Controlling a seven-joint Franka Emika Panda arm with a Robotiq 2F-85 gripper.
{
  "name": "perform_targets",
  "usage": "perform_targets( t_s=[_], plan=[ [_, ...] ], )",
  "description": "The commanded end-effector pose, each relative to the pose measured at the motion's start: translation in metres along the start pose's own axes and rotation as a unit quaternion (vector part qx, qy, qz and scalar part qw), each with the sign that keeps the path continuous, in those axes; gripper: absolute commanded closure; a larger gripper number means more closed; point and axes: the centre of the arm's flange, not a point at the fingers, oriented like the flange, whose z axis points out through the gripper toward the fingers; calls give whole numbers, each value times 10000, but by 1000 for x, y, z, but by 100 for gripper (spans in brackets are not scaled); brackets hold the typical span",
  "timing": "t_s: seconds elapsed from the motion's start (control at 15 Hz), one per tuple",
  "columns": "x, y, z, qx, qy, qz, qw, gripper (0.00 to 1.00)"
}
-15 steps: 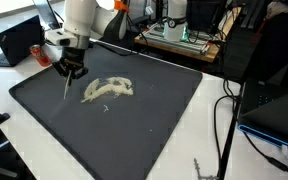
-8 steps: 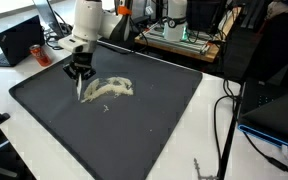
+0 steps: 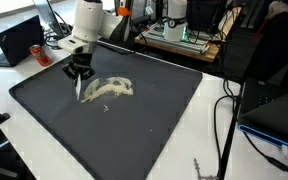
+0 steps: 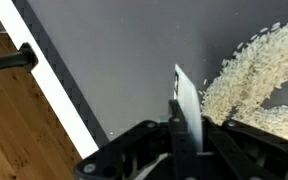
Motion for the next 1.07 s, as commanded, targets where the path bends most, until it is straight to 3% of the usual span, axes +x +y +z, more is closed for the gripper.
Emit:
perform_targets(
  t_s=[0.0,0.27,1.0],
  plan=[
    [14,-8,9,-145,-88,-202,9997,99],
    [25,-16,18,-141,-135,-381,9991,99],
    [26,-16,41,-132,-235,-182,9995,99]
  ],
)
